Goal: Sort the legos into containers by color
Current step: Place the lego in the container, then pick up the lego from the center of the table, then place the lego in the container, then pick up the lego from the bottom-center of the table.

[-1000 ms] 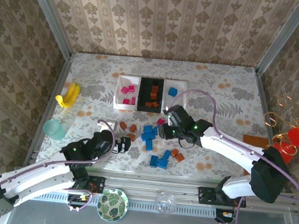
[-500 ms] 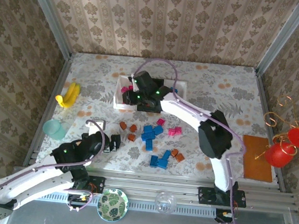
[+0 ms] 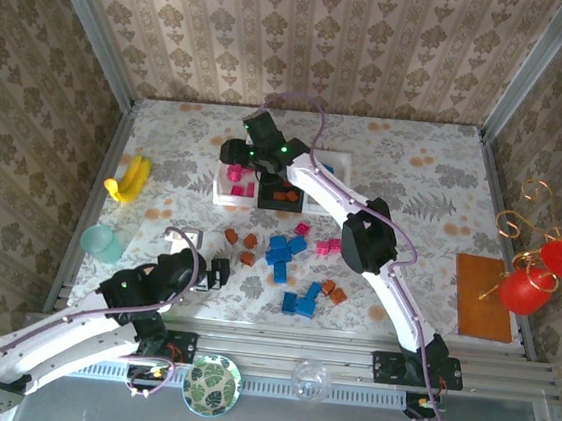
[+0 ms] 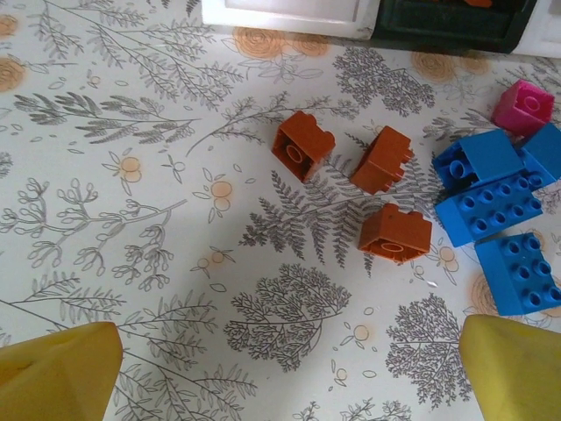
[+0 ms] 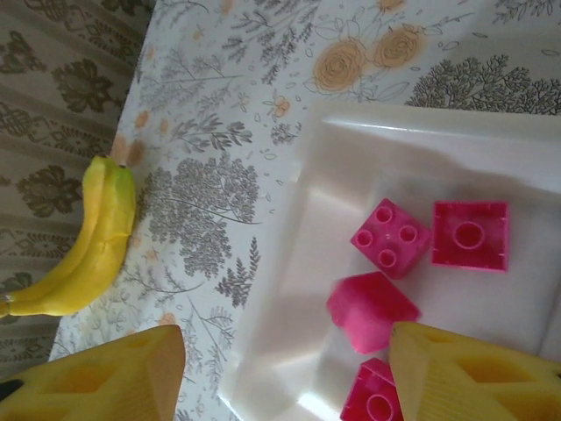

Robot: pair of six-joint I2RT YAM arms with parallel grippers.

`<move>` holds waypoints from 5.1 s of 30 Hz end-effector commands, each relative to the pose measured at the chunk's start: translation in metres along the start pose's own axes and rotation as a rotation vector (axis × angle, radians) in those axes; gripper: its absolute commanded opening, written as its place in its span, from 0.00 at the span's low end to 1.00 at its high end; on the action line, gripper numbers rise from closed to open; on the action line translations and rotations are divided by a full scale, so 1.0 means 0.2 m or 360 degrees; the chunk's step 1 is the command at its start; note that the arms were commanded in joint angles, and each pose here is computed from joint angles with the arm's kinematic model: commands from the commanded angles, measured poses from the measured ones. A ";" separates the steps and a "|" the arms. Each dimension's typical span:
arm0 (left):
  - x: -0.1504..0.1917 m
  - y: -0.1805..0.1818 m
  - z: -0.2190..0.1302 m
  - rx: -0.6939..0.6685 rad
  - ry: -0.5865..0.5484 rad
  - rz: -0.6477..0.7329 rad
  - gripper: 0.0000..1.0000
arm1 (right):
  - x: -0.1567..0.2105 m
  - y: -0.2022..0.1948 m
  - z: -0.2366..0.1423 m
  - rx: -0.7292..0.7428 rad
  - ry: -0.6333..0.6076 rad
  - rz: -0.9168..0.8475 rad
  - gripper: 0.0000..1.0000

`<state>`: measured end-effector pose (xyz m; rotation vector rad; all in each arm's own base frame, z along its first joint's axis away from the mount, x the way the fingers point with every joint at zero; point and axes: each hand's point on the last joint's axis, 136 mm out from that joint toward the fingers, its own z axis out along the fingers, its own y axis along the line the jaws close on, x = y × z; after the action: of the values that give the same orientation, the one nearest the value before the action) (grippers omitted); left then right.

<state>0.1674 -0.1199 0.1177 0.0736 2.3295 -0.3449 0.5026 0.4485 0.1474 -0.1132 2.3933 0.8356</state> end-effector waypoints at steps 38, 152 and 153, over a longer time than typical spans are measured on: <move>0.09 -0.36 0.66 0.0071 0.0500 0.0356 0.34 | 0.47 -0.53 -1.18 0.0155 -0.0308 0.0090 0.68; -0.32 -0.37 0.20 0.0332 -0.0007 0.0048 1.00 | 0.71 -0.46 -1.22 0.0189 0.0079 -0.0295 0.33; -0.31 -0.37 0.20 0.0334 -0.0005 0.0045 1.00 | 0.61 -0.49 -1.21 0.0223 0.0015 -0.0248 0.33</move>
<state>0.2283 -0.2042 0.1545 0.2480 2.2708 -0.5808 0.2619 0.2403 0.1446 -0.3851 2.5208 0.5570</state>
